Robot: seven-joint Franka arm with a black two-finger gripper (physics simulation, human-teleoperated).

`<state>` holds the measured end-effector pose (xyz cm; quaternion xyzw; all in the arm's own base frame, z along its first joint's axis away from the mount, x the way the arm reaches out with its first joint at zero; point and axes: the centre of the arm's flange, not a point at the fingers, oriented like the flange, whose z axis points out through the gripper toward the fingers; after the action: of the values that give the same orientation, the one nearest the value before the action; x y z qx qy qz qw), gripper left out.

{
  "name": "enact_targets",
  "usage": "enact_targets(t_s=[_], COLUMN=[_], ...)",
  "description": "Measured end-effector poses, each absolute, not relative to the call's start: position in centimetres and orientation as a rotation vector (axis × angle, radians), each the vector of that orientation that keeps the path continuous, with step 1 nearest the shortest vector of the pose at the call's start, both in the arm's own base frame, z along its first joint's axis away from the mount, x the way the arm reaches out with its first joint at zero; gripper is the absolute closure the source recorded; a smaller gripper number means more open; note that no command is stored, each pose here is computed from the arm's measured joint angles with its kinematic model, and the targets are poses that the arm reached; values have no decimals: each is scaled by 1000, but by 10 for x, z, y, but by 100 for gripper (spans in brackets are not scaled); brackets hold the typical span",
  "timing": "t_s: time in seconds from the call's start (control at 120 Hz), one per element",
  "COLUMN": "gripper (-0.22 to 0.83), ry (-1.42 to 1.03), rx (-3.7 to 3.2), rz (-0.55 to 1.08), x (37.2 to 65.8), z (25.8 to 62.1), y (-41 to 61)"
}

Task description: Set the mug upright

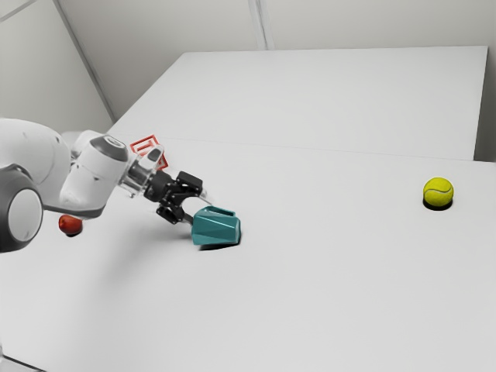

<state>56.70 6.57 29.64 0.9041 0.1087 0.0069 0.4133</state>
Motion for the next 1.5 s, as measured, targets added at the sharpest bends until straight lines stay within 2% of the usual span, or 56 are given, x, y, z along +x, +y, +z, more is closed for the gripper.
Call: enact_targets(t_s=[0.075,0.142,0.358,0.442,0.55,0.833,0.875,0.992,1.142,1.333,1.5], gripper=[2,7,52,62,70,76,77,78,78,78,78], ry=[254,244,230,225,202,192,159,-96,-523,-955,-947], rx=[2260,2252,2239,2239,2243,2253,2273,2443,2736,3040,3160], rz=[25,35,80,87,100,94,105,139,139,47,41], x=[570,572,575,575,582,583,586,594,586,576,579], z=[292,290,302,305,312,315,325,378,415,405,384], y=[54,46,44,43,39,37,35,3,-49,-96,-111])
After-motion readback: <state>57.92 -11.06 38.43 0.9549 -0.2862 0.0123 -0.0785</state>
